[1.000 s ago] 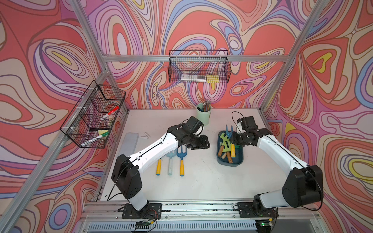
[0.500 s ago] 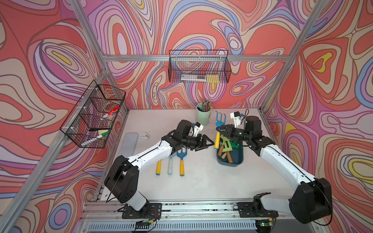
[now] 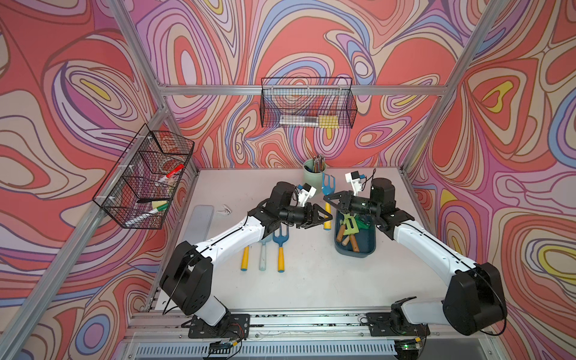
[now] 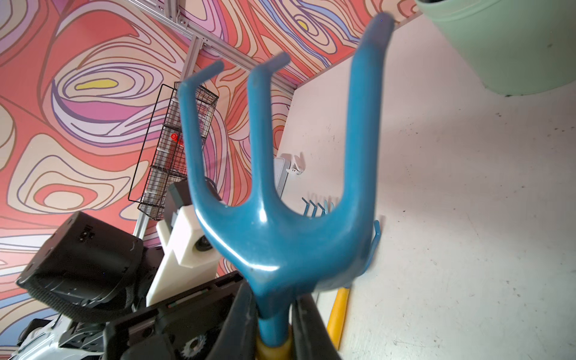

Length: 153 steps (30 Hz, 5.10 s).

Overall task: Take the hand rake out of the storage box
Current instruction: Pick up the rake from the storage box.

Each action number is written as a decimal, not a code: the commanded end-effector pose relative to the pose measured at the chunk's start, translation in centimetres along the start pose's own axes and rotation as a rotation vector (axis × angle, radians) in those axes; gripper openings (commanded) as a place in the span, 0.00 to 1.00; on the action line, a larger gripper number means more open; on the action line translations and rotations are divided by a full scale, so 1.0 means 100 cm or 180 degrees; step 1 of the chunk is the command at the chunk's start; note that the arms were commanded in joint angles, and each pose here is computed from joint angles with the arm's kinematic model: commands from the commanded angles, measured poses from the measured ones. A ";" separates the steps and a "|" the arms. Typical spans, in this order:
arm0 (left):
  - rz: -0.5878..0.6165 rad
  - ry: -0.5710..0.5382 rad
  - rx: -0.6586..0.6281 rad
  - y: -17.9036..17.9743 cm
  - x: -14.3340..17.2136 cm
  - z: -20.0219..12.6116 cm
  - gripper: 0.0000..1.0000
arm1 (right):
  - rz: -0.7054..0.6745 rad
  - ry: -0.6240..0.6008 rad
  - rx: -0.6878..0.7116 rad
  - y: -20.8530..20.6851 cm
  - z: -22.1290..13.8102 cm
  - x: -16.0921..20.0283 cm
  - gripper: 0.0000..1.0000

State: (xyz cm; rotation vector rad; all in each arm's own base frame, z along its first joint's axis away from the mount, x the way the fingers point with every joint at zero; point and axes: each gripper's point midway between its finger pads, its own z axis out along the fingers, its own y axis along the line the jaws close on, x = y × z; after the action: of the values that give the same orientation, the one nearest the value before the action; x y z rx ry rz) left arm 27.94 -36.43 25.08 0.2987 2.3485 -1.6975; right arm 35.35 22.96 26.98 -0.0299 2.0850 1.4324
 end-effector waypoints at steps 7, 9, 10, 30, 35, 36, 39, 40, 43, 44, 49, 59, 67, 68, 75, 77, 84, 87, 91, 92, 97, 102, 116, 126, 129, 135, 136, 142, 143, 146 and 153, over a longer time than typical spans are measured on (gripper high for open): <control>0.0207 -0.0049 -0.0005 -0.010 0.003 -0.008 0.40 | -0.0002 -0.0029 -0.0241 0.012 0.007 0.001 0.14; 0.0227 -0.0064 0.0000 -0.012 0.002 -0.009 0.31 | 0.0002 -0.0025 -0.0237 0.011 0.007 0.002 0.14; 0.0234 -0.0065 -0.0012 -0.012 0.003 -0.010 0.27 | 0.0006 -0.0020 -0.0229 0.010 0.008 0.003 0.15; 0.0776 0.0119 -0.2970 0.100 0.008 -0.086 0.10 | -0.0246 -0.0041 0.0905 -0.024 -0.008 0.011 0.54; 0.1028 0.0249 -0.3673 0.118 0.010 -0.102 0.10 | -0.0355 -0.0365 0.1208 -0.004 -0.016 -0.008 0.55; 0.1093 0.0295 -0.3801 0.121 0.010 -0.104 0.10 | -0.0364 -0.0428 0.1215 0.002 -0.014 -0.011 0.55; 0.1225 0.0351 -0.4042 0.126 0.010 -0.105 0.10 | -0.0395 -0.0431 0.1297 0.011 0.000 -0.010 0.55; 0.1254 0.0338 -0.4075 0.126 0.009 -0.104 0.10 | -0.0400 -0.0409 0.1354 0.009 0.006 -0.008 0.55; 0.1283 0.0335 -0.4145 0.128 0.009 -0.103 0.10 | -0.0358 -0.0321 0.1485 -0.002 0.021 -0.001 0.53; 0.1281 0.0330 -0.4148 0.128 0.009 -0.103 0.10 | -0.0336 -0.0300 0.1533 -0.007 0.024 0.002 0.52; 0.1410 0.0320 -0.4252 0.125 0.008 -0.104 0.10 | -0.0220 -0.0274 0.1480 -0.019 0.042 0.009 0.50; 0.1406 0.0332 -0.4308 0.127 0.012 -0.108 0.10 | -0.0117 -0.0326 0.1196 -0.015 0.061 0.009 0.46; 0.1442 0.0293 -0.4320 0.124 0.010 -0.108 0.10 | -0.0103 -0.0309 0.1193 -0.014 0.064 0.011 0.44; 0.1469 0.0289 -0.4321 0.123 0.010 -0.107 0.10 | -0.0080 -0.0301 0.1181 -0.016 0.067 0.011 0.44; 0.1560 0.0275 -0.4392 0.121 0.010 -0.105 0.10 | 0.0029 -0.0297 0.1187 -0.022 0.084 0.008 0.34; 0.1563 0.0268 -0.4405 0.120 0.010 -0.106 0.10 | 0.0059 -0.0290 0.1210 -0.024 0.087 0.008 0.29; 0.1579 0.0233 -0.4419 0.118 0.009 -0.107 0.12 | 0.0232 -0.0318 0.1233 -0.031 0.089 0.010 0.09; 0.1546 0.0207 -0.4446 0.119 0.010 -0.108 0.14 | 0.0339 -0.0374 0.1165 -0.032 0.089 0.012 0.05; 0.1492 0.0212 -0.4423 0.121 0.012 -0.107 0.24 | 0.0386 -0.0409 0.1030 -0.030 0.089 0.015 0.02; 0.1486 0.0212 -0.4390 0.121 0.013 -0.105 0.28 | 0.0373 -0.0402 0.1022 -0.030 0.088 0.016 0.02; 0.1377 0.0161 -0.3999 0.109 0.017 -0.096 0.55 | 0.0157 -0.0376 0.1039 -0.030 0.081 0.019 0.01; 0.1028 0.0155 -0.3378 0.099 0.020 -0.091 0.62 | -0.0087 -0.0300 0.0957 -0.028 0.075 0.020 0.00; 0.0731 0.0414 -0.2573 0.097 0.038 -0.073 0.56 | 0.0058 -0.0127 0.0486 -0.026 0.073 0.022 0.00; 0.0735 0.0359 -0.2896 0.113 0.031 -0.083 0.53 | 0.0027 -0.0011 0.0322 -0.014 0.073 0.026 0.00; 0.0724 0.0369 -0.2864 0.113 0.031 -0.080 0.48 | 0.0016 0.0028 0.0264 -0.010 0.074 0.028 0.00; 0.0707 0.0385 -0.2757 0.110 0.032 -0.074 0.34 | 0.0014 0.0030 0.0219 -0.007 0.073 0.028 0.00; 0.0707 0.0384 -0.2749 0.110 0.032 -0.074 0.32 | 0.0021 0.0034 0.0214 -0.008 0.074 0.028 0.00; 0.0683 0.0391 -0.2716 0.109 0.034 -0.073 0.21 | 0.0052 0.0053 0.0199 -0.011 0.076 0.031 0.00; 0.0681 0.0388 -0.2711 0.109 0.034 -0.073 0.20 | 0.0058 0.0063 0.0200 -0.012 0.076 0.032 0.00; 0.0629 0.0355 -0.2737 0.111 0.033 -0.073 0.18 | 0.0097 0.0124 0.0251 -0.016 0.077 0.036 0.24; 0.0277 0.0273 -0.3166 0.137 0.040 -0.074 0.16 | -0.0145 0.0009 0.0890 -0.031 0.042 0.026 0.53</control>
State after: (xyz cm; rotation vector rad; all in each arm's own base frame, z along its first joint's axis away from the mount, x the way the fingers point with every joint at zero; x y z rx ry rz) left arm 27.71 -25.46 15.60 0.3528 2.7848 -0.4360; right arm 36.16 28.37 20.65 0.0335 2.2608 1.2459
